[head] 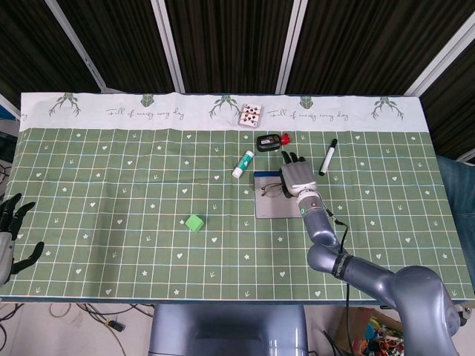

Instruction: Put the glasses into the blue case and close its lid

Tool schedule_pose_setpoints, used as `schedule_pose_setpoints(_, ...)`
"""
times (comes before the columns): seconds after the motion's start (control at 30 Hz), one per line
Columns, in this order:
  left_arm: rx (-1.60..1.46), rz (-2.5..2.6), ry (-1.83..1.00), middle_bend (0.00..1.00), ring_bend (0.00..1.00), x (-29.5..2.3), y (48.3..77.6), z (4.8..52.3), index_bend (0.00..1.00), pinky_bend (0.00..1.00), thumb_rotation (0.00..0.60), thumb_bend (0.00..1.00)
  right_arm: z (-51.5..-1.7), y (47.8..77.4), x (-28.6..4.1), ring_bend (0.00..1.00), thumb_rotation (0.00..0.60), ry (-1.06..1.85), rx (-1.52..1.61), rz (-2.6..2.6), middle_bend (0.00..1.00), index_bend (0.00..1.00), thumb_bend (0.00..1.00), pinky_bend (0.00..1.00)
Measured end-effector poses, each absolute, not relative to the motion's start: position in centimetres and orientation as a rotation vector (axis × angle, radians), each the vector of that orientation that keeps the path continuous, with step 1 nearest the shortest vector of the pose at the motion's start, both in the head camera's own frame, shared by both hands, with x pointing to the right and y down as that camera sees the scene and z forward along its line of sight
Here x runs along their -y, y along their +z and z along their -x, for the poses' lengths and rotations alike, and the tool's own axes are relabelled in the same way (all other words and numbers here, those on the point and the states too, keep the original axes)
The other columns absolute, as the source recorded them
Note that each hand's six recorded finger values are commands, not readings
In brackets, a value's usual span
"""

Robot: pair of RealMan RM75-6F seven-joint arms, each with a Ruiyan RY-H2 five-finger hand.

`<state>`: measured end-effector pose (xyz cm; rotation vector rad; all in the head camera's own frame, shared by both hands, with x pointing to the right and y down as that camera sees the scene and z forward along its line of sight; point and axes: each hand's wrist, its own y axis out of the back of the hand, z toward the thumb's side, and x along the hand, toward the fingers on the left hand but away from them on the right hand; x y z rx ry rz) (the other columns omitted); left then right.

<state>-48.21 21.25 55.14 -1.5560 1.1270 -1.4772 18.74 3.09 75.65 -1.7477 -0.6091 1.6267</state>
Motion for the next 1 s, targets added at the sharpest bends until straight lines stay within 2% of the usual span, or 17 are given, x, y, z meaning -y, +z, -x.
schedule_pose_setpoints(0.17,-1.129,1.556,-1.477,0.00,0.00,-21.3,55.1,48.2,0.12,0.00,0.600,0.31,-18.7,75.5,-3.0,0.01,0.600,1.634,0.610,1.742,0.00,0.28,0.50,0.17)
schedule_pose_setpoints(0.33,-1.127,1.556,-1.477,0.00,0.00,-21.3,55.1,48.2,0.12,0.00,0.600,0.31,-18.9,75.5,-3.1,0.01,0.600,1.652,0.606,1.738,0.00,0.26,0.38,0.17)
schedule_pose_setpoints(0.53,-1.130,1.556,-1.478,0.00,0.00,-21.3,55.1,48.2,0.12,0.00,0.600,0.31,-18.6,75.3,-3.2,0.00,0.600,1.652,0.609,1.750,0.00,0.21,0.29,0.17)
schedule_pose_setpoints(0.73,-1.125,1.555,-1.481,0.00,0.00,-21.3,55.2,48.2,0.12,0.00,0.600,0.31,-18.4,73.7,-3.4,0.00,0.600,1.608,0.659,1.771,0.00,0.17,0.27,0.17)
schedule_pose_setpoints(1.0,-1.123,1.554,-1.478,0.00,0.00,-21.4,55.2,48.1,0.12,0.00,0.600,0.31,-18.9,70.5,-5.8,0.03,0.600,1.510,0.717,1.824,0.03,0.13,0.26,0.17)
